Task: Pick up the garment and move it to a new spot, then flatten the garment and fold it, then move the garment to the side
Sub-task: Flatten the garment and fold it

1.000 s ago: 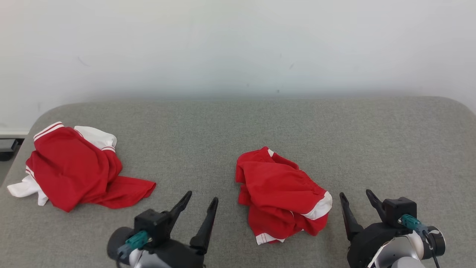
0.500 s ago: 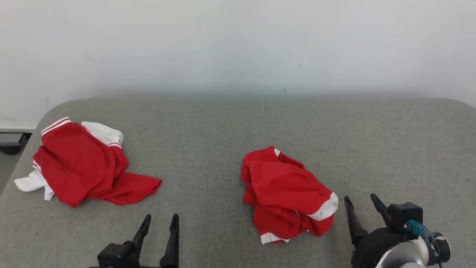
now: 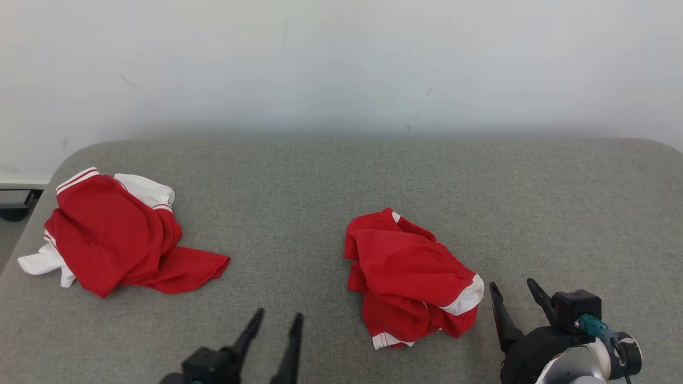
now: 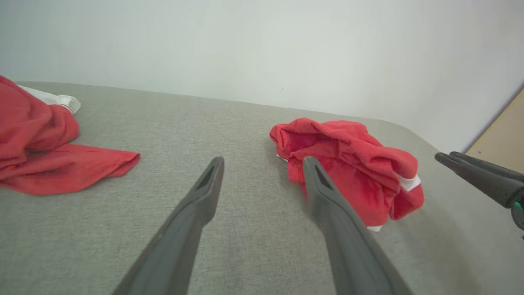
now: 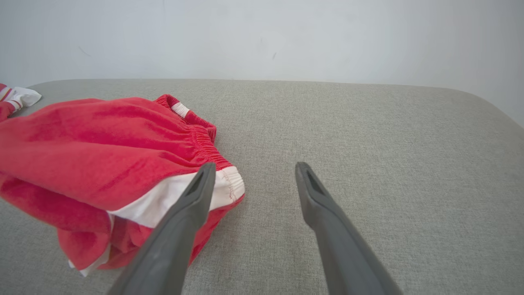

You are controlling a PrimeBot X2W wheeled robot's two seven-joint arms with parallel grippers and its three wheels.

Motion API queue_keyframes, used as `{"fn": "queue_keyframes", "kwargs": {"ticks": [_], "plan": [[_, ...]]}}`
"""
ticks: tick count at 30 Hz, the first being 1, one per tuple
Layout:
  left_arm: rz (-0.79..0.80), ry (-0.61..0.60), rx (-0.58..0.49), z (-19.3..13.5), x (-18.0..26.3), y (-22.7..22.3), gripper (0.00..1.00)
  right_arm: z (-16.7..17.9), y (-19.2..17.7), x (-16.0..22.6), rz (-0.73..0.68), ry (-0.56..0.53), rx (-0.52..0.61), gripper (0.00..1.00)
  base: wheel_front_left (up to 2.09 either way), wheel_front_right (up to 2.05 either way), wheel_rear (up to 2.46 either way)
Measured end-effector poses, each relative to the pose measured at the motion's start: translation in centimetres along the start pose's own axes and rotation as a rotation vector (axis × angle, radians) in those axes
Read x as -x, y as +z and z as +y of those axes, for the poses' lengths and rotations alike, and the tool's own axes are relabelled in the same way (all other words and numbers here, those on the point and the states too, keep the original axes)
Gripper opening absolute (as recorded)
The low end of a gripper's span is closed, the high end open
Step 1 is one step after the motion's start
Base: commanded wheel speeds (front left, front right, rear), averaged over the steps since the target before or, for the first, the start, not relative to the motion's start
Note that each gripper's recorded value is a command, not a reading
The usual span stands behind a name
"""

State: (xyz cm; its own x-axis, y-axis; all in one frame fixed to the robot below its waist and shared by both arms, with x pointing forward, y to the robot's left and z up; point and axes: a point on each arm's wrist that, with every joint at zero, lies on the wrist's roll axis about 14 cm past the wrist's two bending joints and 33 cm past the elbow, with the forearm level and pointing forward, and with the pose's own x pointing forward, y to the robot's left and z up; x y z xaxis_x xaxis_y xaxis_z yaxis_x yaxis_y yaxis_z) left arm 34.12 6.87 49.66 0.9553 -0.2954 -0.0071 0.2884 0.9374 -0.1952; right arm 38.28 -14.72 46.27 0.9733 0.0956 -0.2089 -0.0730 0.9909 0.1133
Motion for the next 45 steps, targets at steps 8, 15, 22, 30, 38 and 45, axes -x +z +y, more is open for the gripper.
{"fn": "queue_keyframes", "kwargs": {"ticks": [8,15,22,30,38,45], "plan": [[0.167,-0.268,-0.014,-6.1,-0.3,-3.1,1.00,-0.1,0.5,-0.3,-0.006,-0.002,0.000,1.00,0.00,0.00,0.00],[0.330,-0.355,-0.002,-8.1,-0.6,-6.5,1.00,0.0,0.9,-0.7,-0.010,0.001,-0.001,1.00,0.00,0.00,0.00],[0.435,-0.363,-0.036,-7.4,-2.2,-8.6,1.00,-0.9,0.7,-0.7,0.000,-0.026,-0.009,1.00,0.00,0.00,0.00],[0.487,-0.409,-0.039,-8.3,-3.5,-9.7,1.00,-2.8,0.8,-0.3,-0.004,-0.079,-0.016,1.00,0.00,0.00,0.00],[0.578,-0.471,-0.113,-9.2,-3.6,-11.9,1.00,-4.3,0.4,0.3,0.006,-0.123,-0.023,1.00,0.00,0.00,0.00],[0.590,-0.463,-0.167,-8.7,-4.1,-12.4,0.00,-4.9,0.4,0.4,0.007,-0.138,-0.023,1.00,0.00,0.00,0.00]]}}
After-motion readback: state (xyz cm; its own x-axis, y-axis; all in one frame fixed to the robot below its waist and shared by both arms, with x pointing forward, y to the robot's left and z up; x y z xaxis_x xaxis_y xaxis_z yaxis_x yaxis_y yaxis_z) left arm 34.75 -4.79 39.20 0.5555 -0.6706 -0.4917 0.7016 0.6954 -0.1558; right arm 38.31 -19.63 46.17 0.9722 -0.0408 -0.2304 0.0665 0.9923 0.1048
